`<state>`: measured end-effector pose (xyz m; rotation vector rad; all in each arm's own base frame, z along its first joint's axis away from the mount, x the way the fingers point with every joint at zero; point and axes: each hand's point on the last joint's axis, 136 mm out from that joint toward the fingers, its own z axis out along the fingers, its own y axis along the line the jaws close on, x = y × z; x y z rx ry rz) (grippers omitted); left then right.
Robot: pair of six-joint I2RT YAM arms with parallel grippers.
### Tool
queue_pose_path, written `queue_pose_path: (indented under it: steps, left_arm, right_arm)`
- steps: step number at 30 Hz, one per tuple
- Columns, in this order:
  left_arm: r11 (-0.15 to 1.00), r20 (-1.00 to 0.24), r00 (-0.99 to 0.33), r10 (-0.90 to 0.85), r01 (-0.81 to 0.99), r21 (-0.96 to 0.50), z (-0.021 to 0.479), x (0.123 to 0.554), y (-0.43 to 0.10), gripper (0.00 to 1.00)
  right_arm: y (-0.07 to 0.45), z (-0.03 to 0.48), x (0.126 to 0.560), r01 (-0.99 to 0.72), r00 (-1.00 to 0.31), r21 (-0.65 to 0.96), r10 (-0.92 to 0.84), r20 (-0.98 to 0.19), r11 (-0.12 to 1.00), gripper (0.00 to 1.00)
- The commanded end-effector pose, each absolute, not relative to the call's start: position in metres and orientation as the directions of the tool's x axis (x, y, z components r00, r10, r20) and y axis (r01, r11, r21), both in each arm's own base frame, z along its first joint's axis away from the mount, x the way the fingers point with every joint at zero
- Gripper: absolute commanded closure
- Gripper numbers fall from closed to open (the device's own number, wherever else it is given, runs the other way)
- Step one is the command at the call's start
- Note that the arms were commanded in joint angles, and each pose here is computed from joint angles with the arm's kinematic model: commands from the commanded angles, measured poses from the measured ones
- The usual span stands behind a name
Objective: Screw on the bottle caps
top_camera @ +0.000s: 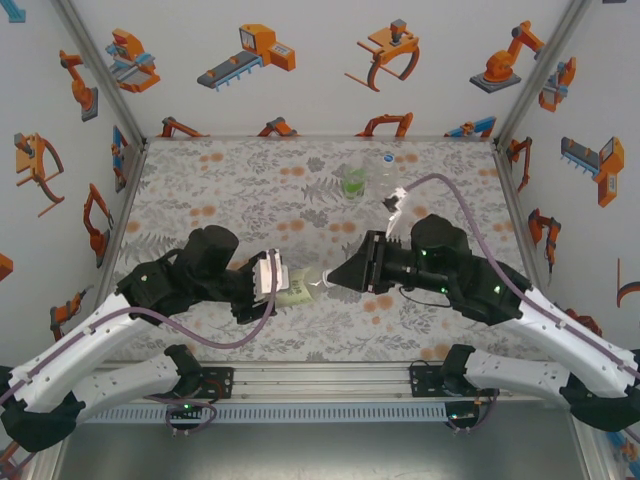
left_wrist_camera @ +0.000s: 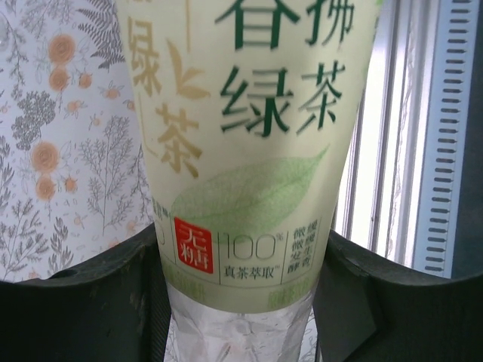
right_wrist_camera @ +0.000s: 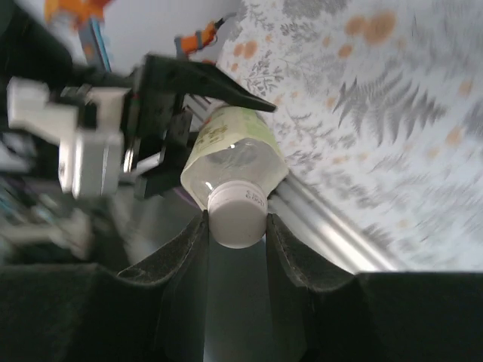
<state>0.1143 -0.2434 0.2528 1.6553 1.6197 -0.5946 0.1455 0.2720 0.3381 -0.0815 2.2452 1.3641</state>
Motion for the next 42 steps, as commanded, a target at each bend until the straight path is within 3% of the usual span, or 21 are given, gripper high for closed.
queue_pose_path:
  steps: [1, 5, 7, 12, 14, 18, 22, 26, 30, 35, 42]
  left_arm:
    - [0.106, -0.801, 0.143, 0.581, 0.963, 0.249, 0.277, 0.128, -0.255, 1.00]
    - [0.093, -0.802, 0.148, 0.579, 0.965, 0.246, 0.277, 0.128, -0.259, 1.00]
    - [0.084, -0.804, 0.152, 0.575, 0.966, 0.243, 0.278, 0.127, -0.259, 1.00]
    - [0.064, -0.812, 0.161, 0.561, 0.970, 0.236, 0.280, 0.121, -0.260, 1.00]
    - [0.049, -0.817, 0.166, 0.552, 0.972, 0.230, 0.281, 0.117, -0.260, 1.00]
    - [-0.002, -0.830, 0.175, 0.530, 0.979, 0.205, 0.282, 0.107, -0.262, 1.00]
    - [-0.057, -0.844, 0.172, 0.509, 0.984, 0.166, 0.285, 0.095, -0.264, 1.00]
    - [-0.095, -0.853, 0.167, 0.495, 0.986, 0.137, 0.289, 0.086, -0.265, 1.00]
    - [-0.110, -0.856, 0.162, 0.491, 0.986, 0.124, 0.291, 0.082, -0.264, 1.00]
    - [-0.119, -0.863, 0.155, 0.481, 0.987, 0.111, 0.293, 0.078, -0.263, 1.00]
    - [-0.115, -0.865, 0.151, 0.479, 0.987, 0.109, 0.294, 0.077, -0.262, 1.00]
  right_arm:
    - [0.268, 0.307, 0.156, 0.249, -0.863, 0.918, 0.501, 0.066, 0.309, 0.99]
    - [0.265, 0.316, 0.158, 0.205, -0.867, 0.913, 0.499, 0.002, 0.352, 0.85]
    - [0.264, 0.330, 0.160, 0.118, -0.875, 0.913, 0.476, -0.090, 0.390, 0.80]
    - [0.264, 0.367, 0.163, -0.190, -0.850, 0.856, 0.356, -0.389, 0.480, 0.53]
    - [0.265, 0.381, 0.160, -0.332, -0.809, 0.801, 0.286, -0.513, 0.498, 0.49]
    - [0.271, 0.410, 0.141, -0.709, -0.581, 0.552, 0.080, -0.810, 0.439, 0.44]
    - [0.276, 0.420, 0.108, -0.950, -0.211, 0.175, -0.118, -0.970, 0.258, 0.44]
    - [0.276, 0.415, 0.080, -0.992, 0.109, -0.123, -0.248, -0.963, 0.041, 0.44]
    - [0.272, 0.406, 0.056, -0.929, 0.363, -0.320, -0.288, -0.886, -0.188, 0.46]
    - [0.277, 0.404, 0.060, -0.895, 0.441, -0.388, -0.295, -0.848, -0.222, 0.46]
    - [0.281, 0.404, 0.058, -0.889, 0.448, -0.393, -0.267, -0.853, -0.233, 0.50]
